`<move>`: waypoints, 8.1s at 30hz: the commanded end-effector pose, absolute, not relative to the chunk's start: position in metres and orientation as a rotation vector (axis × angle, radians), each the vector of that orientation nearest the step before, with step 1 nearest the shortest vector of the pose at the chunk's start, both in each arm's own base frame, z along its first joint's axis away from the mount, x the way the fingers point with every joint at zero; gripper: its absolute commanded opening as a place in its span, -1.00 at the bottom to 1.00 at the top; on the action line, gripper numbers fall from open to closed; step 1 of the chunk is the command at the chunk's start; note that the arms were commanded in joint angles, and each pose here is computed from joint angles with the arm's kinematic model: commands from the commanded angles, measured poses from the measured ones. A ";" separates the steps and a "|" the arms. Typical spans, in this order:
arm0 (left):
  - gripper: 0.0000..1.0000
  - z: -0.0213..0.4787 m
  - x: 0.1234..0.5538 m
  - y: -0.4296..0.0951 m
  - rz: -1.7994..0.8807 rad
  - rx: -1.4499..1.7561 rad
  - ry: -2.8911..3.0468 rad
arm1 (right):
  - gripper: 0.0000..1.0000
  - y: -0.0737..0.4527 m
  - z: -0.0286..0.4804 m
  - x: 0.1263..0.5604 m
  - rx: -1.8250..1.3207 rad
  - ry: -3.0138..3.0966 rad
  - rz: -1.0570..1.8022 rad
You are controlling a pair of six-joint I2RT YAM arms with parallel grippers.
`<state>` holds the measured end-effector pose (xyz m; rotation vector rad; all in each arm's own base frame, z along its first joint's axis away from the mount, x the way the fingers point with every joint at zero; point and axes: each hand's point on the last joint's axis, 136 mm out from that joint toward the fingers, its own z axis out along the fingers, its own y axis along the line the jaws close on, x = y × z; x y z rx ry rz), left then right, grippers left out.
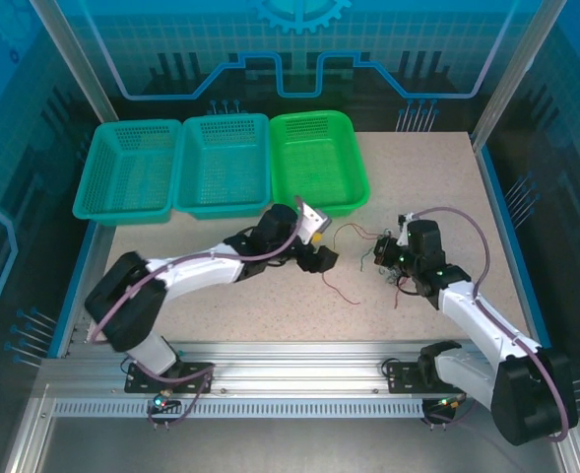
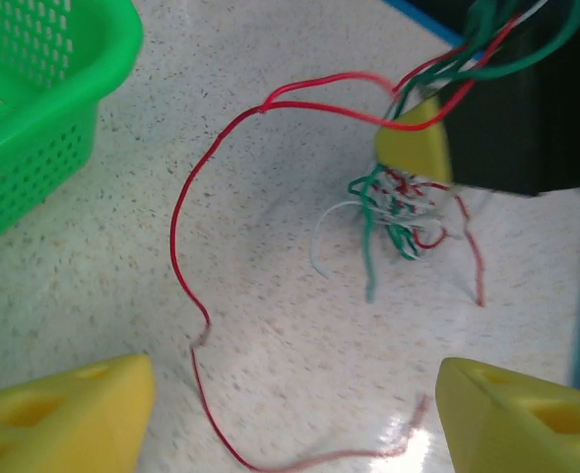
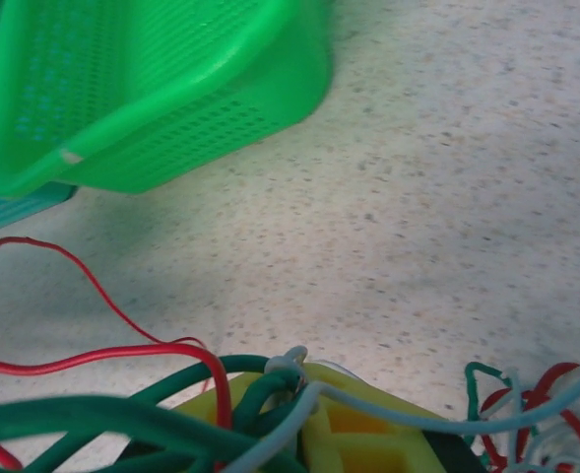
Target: Untangle the cables
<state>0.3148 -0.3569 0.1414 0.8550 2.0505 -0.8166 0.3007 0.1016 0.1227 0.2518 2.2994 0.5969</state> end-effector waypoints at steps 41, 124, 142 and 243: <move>-1.00 0.364 0.361 -0.254 -0.788 0.313 1.873 | -0.03 0.014 0.039 0.308 0.870 2.396 0.451; 0.09 0.272 0.412 -0.196 -0.890 -0.160 2.021 | 1.00 0.010 0.091 0.301 0.854 2.478 0.413; 0.13 0.149 0.310 -0.451 -1.173 0.874 2.199 | -1.00 0.034 0.048 0.317 0.811 2.597 0.574; -1.00 0.082 0.337 -0.119 -0.242 -0.075 2.447 | -1.00 -0.138 0.075 0.263 1.636 1.879 0.345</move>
